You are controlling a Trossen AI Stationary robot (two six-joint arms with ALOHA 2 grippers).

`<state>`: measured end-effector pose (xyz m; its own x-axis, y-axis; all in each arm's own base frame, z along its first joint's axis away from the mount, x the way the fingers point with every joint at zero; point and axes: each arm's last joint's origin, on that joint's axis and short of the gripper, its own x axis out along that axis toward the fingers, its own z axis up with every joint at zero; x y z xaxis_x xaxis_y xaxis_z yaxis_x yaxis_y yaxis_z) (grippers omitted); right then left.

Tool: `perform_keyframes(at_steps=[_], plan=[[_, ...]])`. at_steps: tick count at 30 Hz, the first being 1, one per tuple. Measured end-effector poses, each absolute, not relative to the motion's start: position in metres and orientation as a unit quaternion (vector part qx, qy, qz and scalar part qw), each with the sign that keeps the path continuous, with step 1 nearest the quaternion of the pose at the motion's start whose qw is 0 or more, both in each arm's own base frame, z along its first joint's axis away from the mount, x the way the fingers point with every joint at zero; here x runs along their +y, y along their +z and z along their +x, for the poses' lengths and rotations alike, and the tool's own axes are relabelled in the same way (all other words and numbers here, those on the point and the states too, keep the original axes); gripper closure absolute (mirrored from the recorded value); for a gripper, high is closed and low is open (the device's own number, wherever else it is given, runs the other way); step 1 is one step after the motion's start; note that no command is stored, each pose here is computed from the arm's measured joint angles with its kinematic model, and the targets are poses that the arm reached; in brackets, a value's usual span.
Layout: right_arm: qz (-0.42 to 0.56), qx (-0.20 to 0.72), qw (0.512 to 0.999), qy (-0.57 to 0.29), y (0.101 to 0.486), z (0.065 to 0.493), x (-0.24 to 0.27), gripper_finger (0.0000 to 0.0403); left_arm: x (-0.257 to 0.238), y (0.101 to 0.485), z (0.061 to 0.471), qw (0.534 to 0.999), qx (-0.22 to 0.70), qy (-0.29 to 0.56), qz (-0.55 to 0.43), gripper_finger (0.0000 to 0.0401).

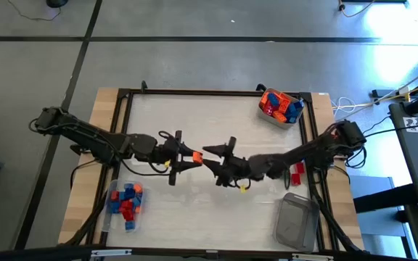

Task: Sort blocks by size
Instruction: Put the orange game piece into the black bin

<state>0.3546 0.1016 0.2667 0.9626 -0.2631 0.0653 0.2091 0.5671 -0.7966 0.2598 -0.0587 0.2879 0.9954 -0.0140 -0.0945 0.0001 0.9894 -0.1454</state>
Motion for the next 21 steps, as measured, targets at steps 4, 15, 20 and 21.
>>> perform_keyframes(at_steps=[4,15,20,21], plan=[[-0.450,0.085,0.870,-0.184,0.267,0.340,0.126,0.0160,-0.059,0.289,0.260,0.997,0.044,-0.003,-0.062,0.0277],[-0.415,0.144,0.867,-0.237,0.268,0.286,0.186,0.0160,-0.053,0.272,0.277,0.995,0.076,0.018,-0.057,0.0272],[-0.332,0.162,0.911,-0.183,0.266,0.261,0.189,0.0172,-0.059,0.257,0.306,0.993,0.112,0.020,-0.038,0.0271],[-0.305,0.171,0.922,-0.165,0.265,0.257,0.187,0.0177,-0.061,0.254,0.313,0.992,0.121,0.020,-0.032,0.0271]])
